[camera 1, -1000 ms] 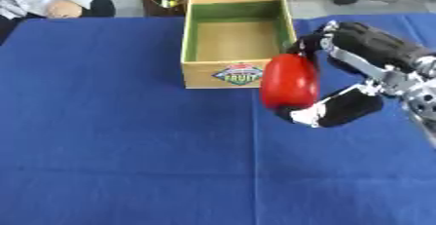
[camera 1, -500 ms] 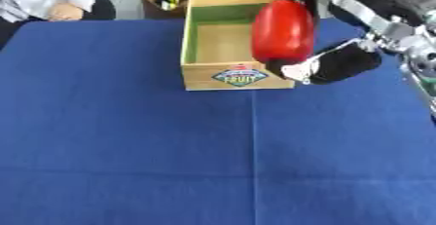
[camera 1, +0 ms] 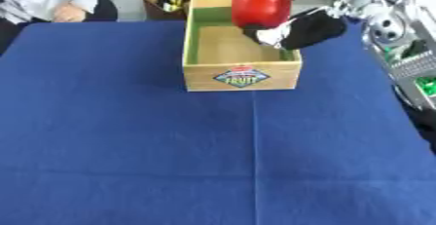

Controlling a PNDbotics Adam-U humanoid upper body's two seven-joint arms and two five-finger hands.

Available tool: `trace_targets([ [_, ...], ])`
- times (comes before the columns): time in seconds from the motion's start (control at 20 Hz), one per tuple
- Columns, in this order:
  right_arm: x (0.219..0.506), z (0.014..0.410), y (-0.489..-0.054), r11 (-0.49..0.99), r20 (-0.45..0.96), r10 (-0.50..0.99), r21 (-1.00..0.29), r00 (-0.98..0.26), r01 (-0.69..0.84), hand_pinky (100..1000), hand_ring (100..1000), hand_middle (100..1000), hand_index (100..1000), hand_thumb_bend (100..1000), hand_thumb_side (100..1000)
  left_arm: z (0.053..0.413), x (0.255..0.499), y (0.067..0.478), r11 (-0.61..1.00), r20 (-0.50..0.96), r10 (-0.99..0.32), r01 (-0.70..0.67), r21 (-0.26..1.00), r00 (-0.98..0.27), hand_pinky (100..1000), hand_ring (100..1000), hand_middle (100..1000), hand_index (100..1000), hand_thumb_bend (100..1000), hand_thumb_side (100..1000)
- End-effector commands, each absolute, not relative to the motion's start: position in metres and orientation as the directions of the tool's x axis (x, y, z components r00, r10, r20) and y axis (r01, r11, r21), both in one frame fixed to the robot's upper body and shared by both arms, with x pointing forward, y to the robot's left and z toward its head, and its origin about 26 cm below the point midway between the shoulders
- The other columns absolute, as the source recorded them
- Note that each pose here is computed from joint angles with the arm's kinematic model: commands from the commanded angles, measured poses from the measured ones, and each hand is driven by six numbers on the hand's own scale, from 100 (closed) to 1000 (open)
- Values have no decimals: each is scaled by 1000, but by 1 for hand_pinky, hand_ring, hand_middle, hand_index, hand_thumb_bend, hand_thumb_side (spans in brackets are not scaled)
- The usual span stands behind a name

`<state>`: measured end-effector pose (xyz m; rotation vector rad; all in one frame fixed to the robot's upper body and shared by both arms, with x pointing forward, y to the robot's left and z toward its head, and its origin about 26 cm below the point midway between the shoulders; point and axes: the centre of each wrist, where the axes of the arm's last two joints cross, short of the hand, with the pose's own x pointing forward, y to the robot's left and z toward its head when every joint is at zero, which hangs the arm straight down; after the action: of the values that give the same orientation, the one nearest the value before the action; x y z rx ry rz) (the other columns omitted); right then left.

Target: Pick up objects on the table and place them in the box.

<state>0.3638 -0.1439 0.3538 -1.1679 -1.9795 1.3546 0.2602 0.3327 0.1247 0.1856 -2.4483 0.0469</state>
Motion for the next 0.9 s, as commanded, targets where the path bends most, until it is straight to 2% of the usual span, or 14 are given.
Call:
trace_targets([
  [0.05,371,373,-135,195,-55,871,-874,-488,445,741,746,325,470,100,425,130,259,331,991,619,-120,-129,31,-776,327,359,485,775,382,676],
  [0.4,398,369,-104,218,-2,903,-859,-429,463,741,744,317,462,100,416,130,259,330,992,621,-112,-118,32,-776,325,356,484,775,383,673],
  [0.9,443,350,-92,94,-74,944,-872,-321,480,715,729,324,467,100,452,130,260,328,994,622,-107,-106,38,-776,324,355,484,774,385,670],
])
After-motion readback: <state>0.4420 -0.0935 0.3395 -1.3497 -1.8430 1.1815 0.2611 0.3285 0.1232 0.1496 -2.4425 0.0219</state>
